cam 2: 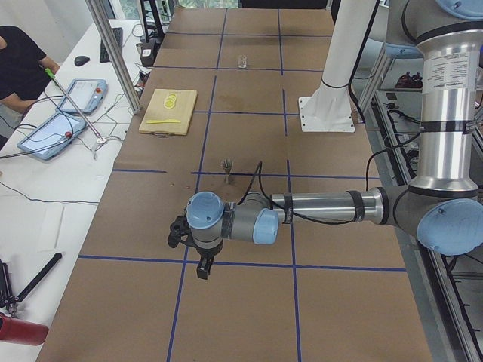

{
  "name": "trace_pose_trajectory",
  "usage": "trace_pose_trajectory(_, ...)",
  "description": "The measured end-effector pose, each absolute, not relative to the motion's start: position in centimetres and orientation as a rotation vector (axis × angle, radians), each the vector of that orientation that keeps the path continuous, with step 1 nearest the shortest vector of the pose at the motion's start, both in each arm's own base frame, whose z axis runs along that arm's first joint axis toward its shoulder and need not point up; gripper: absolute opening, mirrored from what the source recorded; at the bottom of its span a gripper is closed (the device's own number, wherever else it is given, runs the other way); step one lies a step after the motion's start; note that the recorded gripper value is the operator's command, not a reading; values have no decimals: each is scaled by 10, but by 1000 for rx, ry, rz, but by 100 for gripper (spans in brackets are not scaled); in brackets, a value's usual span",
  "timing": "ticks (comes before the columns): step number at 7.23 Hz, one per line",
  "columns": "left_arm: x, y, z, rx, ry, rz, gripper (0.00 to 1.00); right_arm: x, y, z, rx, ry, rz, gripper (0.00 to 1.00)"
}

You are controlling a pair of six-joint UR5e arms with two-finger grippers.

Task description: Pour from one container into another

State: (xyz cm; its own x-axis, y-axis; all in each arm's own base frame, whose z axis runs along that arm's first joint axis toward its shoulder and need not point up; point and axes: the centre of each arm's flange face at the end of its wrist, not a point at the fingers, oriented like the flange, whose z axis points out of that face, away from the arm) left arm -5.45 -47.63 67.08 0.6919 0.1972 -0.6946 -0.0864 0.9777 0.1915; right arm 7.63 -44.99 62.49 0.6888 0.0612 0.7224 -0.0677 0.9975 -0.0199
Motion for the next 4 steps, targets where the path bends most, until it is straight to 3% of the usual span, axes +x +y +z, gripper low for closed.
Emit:
trace_pose_trajectory(2,-54,-479,665,157,791,158,100,76,-450,626,4,-809,78,100)
trace_pose_trajectory(4,-54,-488,617,217,793,120,100,75,-452,619,16,-813,73,100)
